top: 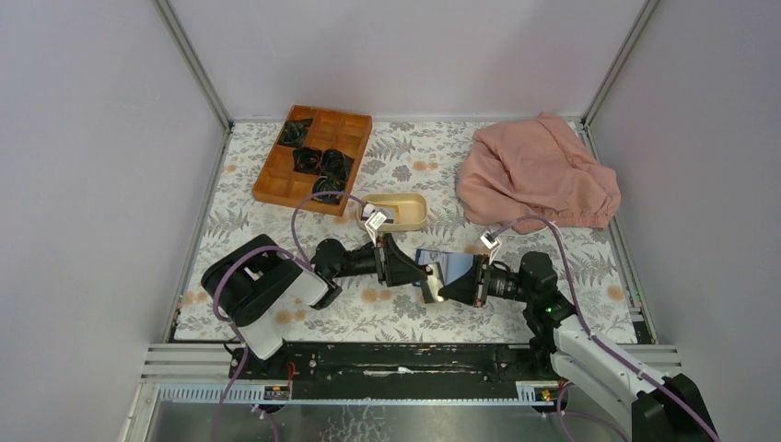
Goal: Take the credit cards out of the card holder
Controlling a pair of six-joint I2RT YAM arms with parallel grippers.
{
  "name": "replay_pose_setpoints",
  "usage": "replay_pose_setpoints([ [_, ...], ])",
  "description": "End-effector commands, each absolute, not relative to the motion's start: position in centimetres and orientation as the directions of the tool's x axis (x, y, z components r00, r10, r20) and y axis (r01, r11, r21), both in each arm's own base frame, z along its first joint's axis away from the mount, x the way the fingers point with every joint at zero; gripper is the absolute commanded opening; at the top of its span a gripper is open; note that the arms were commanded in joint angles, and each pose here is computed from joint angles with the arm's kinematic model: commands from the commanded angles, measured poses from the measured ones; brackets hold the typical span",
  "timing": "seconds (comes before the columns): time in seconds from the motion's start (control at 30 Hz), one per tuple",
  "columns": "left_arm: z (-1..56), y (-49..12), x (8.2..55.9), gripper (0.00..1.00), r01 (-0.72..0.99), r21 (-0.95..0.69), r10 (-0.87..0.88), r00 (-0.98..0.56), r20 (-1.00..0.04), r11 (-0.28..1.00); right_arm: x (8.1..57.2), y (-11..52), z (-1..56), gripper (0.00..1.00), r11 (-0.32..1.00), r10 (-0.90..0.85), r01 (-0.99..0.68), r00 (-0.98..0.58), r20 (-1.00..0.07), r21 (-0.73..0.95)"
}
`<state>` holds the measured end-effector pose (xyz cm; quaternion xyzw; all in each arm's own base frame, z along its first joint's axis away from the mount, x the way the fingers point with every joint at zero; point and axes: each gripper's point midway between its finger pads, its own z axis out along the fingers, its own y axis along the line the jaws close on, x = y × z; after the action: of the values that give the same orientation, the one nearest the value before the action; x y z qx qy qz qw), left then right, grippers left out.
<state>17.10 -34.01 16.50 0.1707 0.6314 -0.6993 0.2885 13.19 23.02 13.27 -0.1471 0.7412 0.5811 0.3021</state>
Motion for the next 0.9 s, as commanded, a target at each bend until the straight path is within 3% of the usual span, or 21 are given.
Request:
replay_pose_setpoints([
  [0.0, 18.2, -33.7, 16.7, 0.39, 0.725, -0.681, -0.180, -0.687, -0.704, -0.106, 11.7, 23.5, 15.2, 0.00, 0.168, 0.106, -0.622, -0.760, -0.642, 0.764],
  [0.23, 17.7, -33.8, 16.8, 0.00, 0.710, -0.697, -0.175, -0.702, -0.691, -0.097, 11.4, 23.8, 14.9, 0.00, 0.156, 0.086, -0.610, -0.775, -0.626, 0.777],
  [0.33, 17.7, -33.6, 17.2, 0.00, 0.701, -0.709, -0.207, -0.706, -0.677, -0.072, 11.5, 23.9, 14.6, 0.04, 0.164, 0.084, -0.598, -0.784, -0.615, 0.785],
  [0.4, 18.3, -33.3, 17.6, 0.00, 0.706, -0.707, -0.250, -0.694, -0.675, -0.053, 12.0, 23.8, 14.3, 0.46, 0.193, 0.098, -0.604, -0.772, -0.628, 0.773],
  [0.43, 18.7, -33.1, 18.0, 0.00, 0.709, -0.705, -0.279, -0.684, -0.673, -0.038, 12.3, 23.7, 14.3, 0.60, 0.207, 0.114, -0.609, -0.762, -0.637, 0.766],
  [0.5, 19.5, -32.5, 18.8, 0.00, 0.710, -0.704, -0.349, -0.661, -0.665, -0.002, 12.7, 23.5, 14.7, 0.72, 0.226, 0.147, -0.624, -0.737, -0.659, 0.748],
  [0.67, 21.4, -31.7, 19.5, 0.00, 0.717, -0.696, -0.447, -0.613, -0.651, 0.030, 12.9, 23.3, 15.8, 0.72, 0.222, 0.189, -0.666, -0.688, -0.701, 0.713],
  [0.87, 22.1, -31.9, 19.6, 0.00, 0.710, -0.702, -0.506, -0.588, -0.631, 0.051, 13.5, 22.8, 17.5, 0.62, 0.221, 0.283, -0.712, -0.608, -0.742, 0.667],
])
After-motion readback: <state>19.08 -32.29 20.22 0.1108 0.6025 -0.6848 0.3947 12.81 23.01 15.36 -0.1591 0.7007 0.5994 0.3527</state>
